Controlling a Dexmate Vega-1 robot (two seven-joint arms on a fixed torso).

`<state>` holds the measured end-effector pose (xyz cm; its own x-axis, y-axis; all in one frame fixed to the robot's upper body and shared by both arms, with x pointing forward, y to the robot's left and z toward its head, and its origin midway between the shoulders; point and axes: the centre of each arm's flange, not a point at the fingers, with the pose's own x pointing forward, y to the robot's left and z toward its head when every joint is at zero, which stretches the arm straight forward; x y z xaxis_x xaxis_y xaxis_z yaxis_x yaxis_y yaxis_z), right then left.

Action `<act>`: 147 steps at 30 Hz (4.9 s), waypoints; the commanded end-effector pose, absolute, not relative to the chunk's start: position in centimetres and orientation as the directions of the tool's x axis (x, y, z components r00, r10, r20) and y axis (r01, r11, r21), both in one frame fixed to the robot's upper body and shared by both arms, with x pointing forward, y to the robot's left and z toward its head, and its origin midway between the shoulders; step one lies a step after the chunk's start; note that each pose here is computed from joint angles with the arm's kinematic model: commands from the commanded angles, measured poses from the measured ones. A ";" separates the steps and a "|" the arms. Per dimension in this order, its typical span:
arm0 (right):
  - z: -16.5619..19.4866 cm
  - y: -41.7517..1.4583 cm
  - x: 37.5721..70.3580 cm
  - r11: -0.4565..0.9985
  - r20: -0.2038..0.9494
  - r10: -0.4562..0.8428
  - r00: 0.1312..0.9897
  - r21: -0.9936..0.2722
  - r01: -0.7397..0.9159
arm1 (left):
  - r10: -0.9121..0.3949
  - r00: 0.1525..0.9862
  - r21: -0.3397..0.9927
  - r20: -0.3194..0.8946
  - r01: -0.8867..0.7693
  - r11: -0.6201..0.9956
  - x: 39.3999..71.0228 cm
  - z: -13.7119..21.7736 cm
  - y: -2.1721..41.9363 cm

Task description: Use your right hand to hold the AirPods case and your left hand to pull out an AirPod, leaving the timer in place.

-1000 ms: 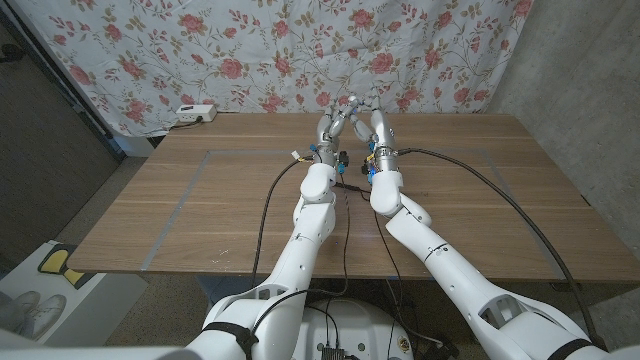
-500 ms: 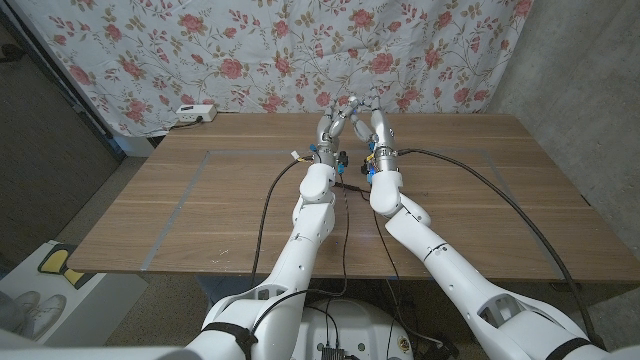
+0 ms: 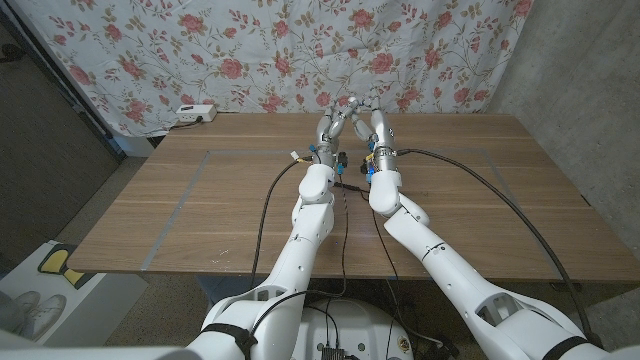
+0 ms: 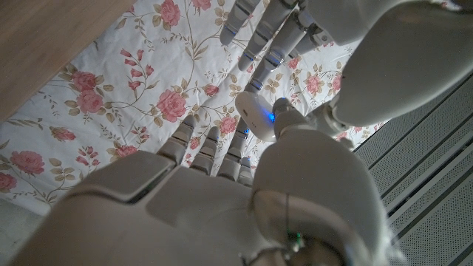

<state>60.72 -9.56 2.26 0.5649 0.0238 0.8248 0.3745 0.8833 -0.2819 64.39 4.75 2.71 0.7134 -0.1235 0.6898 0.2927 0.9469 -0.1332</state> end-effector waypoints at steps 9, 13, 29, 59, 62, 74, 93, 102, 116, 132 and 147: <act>2.1 -9.6 60.7 0.896 0.829 0.013 0.558 -0.258 0.363 | -0.146 0.713 -0.120 0.685 0.308 0.944 64.3 2.5 4.5; 2.0 -9.6 60.7 0.897 0.827 0.011 0.561 -0.257 0.361 | -0.144 0.713 -0.118 0.686 0.305 0.945 64.3 2.5 4.5; 1.7 -9.8 60.7 0.903 0.834 -0.008 0.552 -0.230 0.362 | -0.151 0.712 -0.115 0.685 0.311 0.943 64.2 2.5 4.5; 1.6 -10.4 61.1 0.948 0.806 -0.034 0.590 -0.162 0.275 | -0.153 0.717 -0.111 0.680 0.307 0.945 64.2 2.3 4.4; 1.5 -10.5 61.1 0.947 0.807 -0.028 0.590 -0.168 0.275 | -0.154 0.718 -0.110 0.679 0.307 0.945 64.2 2.3 4.3; 1.4 -11.1 61.0 0.950 0.811 -0.037 0.583 -0.153 0.274 | -0.155 0.725 -0.106 0.671 0.301 0.948 64.2 2.2 4.0; 1.3 -11.8 61.0 0.951 0.813 -0.041 0.581 -0.147 0.272 | -0.224 0.717 -0.040 0.660 0.332 0.943 64.6 2.2 3.0; 1.3 -11.8 61.0 0.952 0.811 -0.040 0.584 -0.147 0.269 | -0.200 0.719 -0.051 0.666 0.311 0.949 64.4 2.1 3.3; 1.1 -11.8 61.7 0.973 0.756 -0.061 0.651 -0.102 0.209 | -0.191 0.695 -0.047 0.693 0.308 0.950 64.1 2.0 4.7; 1.2 -12.4 61.5 0.980 0.731 -0.084 0.678 -0.062 0.188 | -0.156 0.688 -0.060 0.709 0.279 0.958 63.9 2.1 6.5; 1.4 -13.2 60.4 0.987 0.717 -0.086 0.692 -0.033 0.156 | -0.080 0.674 -0.064 0.734 0.187 0.980 63.2 2.6 10.3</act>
<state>61.07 -12.74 1.33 0.6770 -0.0870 0.7308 0.1784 0.9828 -0.0483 63.66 7.52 2.31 0.6848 -0.1357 0.7160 0.2561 0.9646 -0.0622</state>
